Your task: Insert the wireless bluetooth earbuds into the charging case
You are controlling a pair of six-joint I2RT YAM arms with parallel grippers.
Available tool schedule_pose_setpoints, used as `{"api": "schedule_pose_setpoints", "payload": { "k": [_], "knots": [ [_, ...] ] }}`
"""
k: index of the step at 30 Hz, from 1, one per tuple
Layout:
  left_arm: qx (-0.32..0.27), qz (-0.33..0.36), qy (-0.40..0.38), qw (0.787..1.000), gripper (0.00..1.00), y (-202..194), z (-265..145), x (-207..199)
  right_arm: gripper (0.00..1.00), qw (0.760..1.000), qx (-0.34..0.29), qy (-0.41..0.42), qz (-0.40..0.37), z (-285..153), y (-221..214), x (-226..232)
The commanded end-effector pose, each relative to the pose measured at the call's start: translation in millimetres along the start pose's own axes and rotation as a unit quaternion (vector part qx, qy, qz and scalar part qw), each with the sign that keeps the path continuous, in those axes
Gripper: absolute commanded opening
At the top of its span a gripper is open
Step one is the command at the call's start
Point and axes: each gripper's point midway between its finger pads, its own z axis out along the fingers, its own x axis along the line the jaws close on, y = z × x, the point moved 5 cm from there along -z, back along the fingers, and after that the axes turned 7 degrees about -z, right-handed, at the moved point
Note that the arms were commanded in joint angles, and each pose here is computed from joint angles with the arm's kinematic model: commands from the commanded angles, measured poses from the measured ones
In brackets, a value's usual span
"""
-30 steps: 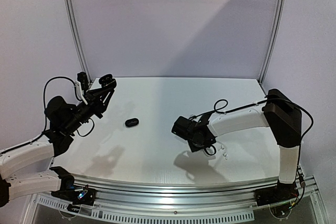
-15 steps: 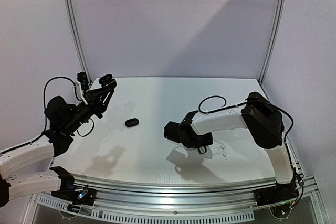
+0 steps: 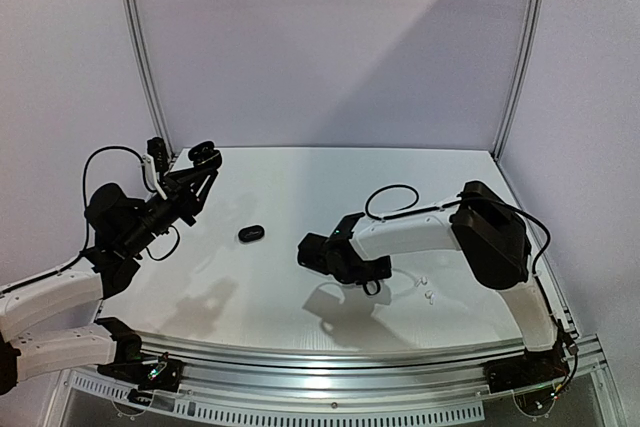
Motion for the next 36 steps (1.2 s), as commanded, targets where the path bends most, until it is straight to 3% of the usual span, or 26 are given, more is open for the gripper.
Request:
{"api": "schedule_pose_setpoints", "payload": {
  "k": [1,10,36],
  "knots": [
    [-0.007,0.002,-0.007,1.000,0.00,1.5,-1.9,-1.6,0.18,1.000,0.014,0.009,-0.008,2.0,-9.9,10.9],
    [-0.005,0.002,-0.006,1.000,0.00,1.0,-1.5,-1.3,0.25,1.000,0.015,0.026,-0.006,-1.6,-8.8,18.5],
    [-0.001,0.001,-0.007,1.000,0.00,-0.2,-1.6,-1.5,0.28,0.997,-0.028,0.062,-0.035,-27.2,15.8,35.9]
  ]
}}
